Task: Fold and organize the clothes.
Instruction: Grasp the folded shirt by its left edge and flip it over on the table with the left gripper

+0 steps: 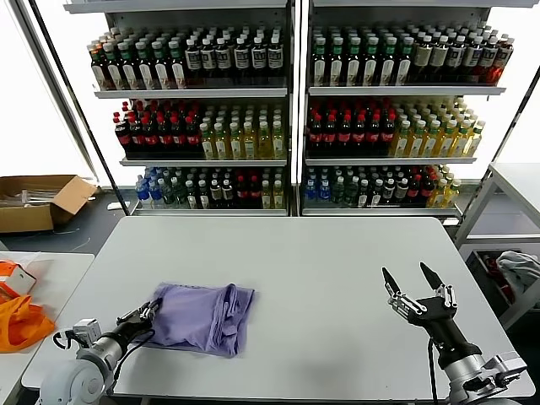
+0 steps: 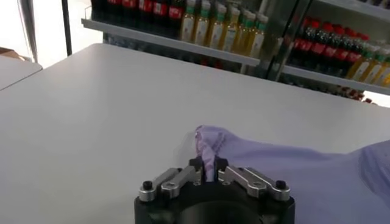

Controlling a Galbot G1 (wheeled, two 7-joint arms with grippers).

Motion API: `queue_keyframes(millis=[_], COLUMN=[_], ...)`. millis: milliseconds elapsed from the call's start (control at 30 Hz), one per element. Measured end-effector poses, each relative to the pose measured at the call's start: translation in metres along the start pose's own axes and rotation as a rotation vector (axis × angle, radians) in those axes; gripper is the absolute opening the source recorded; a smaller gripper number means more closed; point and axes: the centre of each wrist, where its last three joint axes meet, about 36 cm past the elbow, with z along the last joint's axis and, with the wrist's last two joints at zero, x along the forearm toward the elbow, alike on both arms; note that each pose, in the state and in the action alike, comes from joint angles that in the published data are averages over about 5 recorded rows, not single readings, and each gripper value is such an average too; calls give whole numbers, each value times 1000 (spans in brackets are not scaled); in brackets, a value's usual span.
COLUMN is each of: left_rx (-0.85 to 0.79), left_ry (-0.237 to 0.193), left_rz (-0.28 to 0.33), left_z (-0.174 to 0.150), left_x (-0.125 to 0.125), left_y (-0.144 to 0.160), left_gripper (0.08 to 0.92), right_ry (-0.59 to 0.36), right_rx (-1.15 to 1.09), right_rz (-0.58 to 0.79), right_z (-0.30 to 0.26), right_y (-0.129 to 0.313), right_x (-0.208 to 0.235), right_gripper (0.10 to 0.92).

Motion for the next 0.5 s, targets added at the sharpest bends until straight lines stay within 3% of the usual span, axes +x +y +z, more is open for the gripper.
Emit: queue_keyframes(millis=[200, 500], left_rx=[39, 97], left_ry=[-40, -183], left_rz=[-31, -163], left_z=[-5, -56], left_x=[12, 65], left_y=[5, 54], left_gripper=[107, 107], right_ry=[2, 6], right_rx=[-4, -17], right_rz=[4, -1], right_z=[0, 1], right_y=[-3, -1], right_x=[2, 3], right_gripper=[823, 823])
